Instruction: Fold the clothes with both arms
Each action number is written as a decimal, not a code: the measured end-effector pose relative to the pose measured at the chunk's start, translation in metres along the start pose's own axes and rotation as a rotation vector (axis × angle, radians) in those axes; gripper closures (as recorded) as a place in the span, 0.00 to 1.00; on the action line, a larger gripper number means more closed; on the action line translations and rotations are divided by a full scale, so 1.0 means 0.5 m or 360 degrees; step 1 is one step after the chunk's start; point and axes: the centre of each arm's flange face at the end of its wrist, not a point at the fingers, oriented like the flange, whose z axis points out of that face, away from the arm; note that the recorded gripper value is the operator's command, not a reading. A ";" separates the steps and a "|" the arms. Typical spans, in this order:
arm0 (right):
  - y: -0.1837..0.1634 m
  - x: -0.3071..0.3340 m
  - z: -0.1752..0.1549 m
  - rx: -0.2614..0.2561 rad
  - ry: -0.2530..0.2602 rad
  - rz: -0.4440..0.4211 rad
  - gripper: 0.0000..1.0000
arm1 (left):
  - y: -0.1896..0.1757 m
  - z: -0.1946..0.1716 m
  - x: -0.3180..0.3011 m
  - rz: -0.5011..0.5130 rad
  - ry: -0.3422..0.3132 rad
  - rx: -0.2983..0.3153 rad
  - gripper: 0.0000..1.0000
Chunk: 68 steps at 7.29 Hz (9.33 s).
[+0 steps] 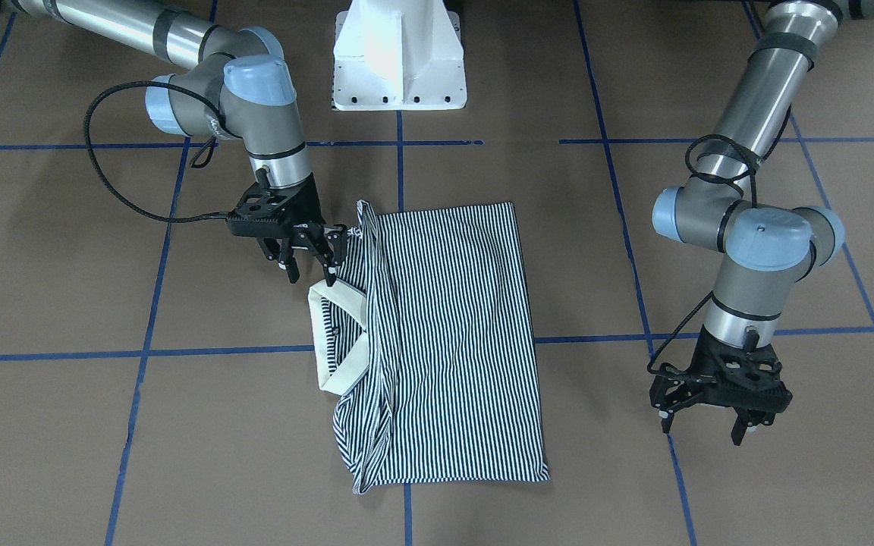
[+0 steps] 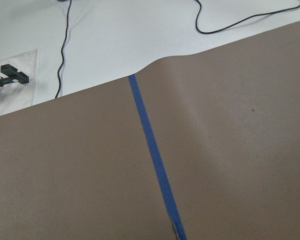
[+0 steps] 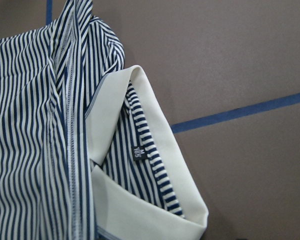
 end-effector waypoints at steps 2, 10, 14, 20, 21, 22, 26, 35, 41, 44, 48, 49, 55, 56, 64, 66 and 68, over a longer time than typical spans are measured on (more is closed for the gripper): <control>0.028 -0.070 -0.021 -0.0071 0.0076 -0.0140 0.01 | -0.002 -0.005 0.008 -0.0002 0.0011 0.0006 0.00; 0.108 -0.129 -0.034 -0.0178 0.0167 -0.0351 1.00 | 0.008 -0.003 0.013 0.0002 0.0017 -0.0001 0.00; 0.104 -0.101 -0.038 -0.0170 0.0188 -0.0371 1.00 | 0.011 -0.002 0.018 0.0004 0.0021 -0.0004 0.00; 0.137 -0.006 -0.039 -0.0142 0.0238 -0.0414 0.50 | 0.011 -0.003 0.019 0.0004 0.0023 -0.0003 0.00; 0.139 -0.021 -0.045 -0.0141 0.0214 -0.0412 0.51 | 0.011 -0.003 0.019 0.0004 0.0023 -0.0003 0.00; 0.136 -0.051 -0.059 -0.0137 0.0168 -0.0400 0.51 | 0.012 -0.003 0.020 -0.0005 0.0024 -0.0005 0.00; 0.134 -0.101 -0.071 -0.0119 0.0013 -0.0341 0.62 | 0.016 -0.004 0.031 -0.0029 0.0035 -0.0006 0.00; 0.143 -0.075 -0.051 -0.0130 0.0055 -0.0378 1.00 | 0.022 -0.002 0.039 -0.0025 0.0040 -0.0011 0.00; 0.127 0.031 -0.075 -0.0090 0.0088 -0.0375 1.00 | 0.022 -0.002 0.039 -0.0026 0.0041 -0.0011 0.00; 0.144 0.067 -0.075 -0.0066 0.0118 -0.0393 0.00 | 0.024 -0.001 0.042 -0.0024 0.0043 -0.0012 0.00; 0.113 0.045 -0.143 -0.0098 -0.0008 -0.0370 0.00 | 0.015 -0.022 0.068 -0.0040 0.0100 -0.0003 0.00; 0.098 0.045 -0.173 -0.0105 -0.0072 -0.0345 0.00 | 0.010 -0.050 0.087 -0.0101 0.0182 -0.0022 0.00; 0.086 0.123 -0.197 -0.0121 -0.0340 -0.0094 0.00 | 0.282 -0.348 0.406 -0.0743 0.0605 -0.0306 0.00; 0.086 0.124 -0.196 -0.0117 -0.0338 -0.0089 0.00 | 0.337 -0.364 0.448 -0.0839 0.0594 -0.0347 0.17; 0.085 0.124 -0.195 -0.0104 -0.0335 -0.0081 0.00 | 0.488 -0.379 0.563 -0.1278 0.0414 -0.0488 0.50; 0.085 0.125 -0.195 -0.0104 -0.0334 -0.0081 0.00 | 0.492 -0.378 0.561 -0.1269 0.0409 -0.0491 0.50; 0.085 0.127 -0.194 -0.0104 -0.0332 -0.0081 0.00 | 0.499 -0.380 0.566 -0.1259 0.0412 -0.0500 0.72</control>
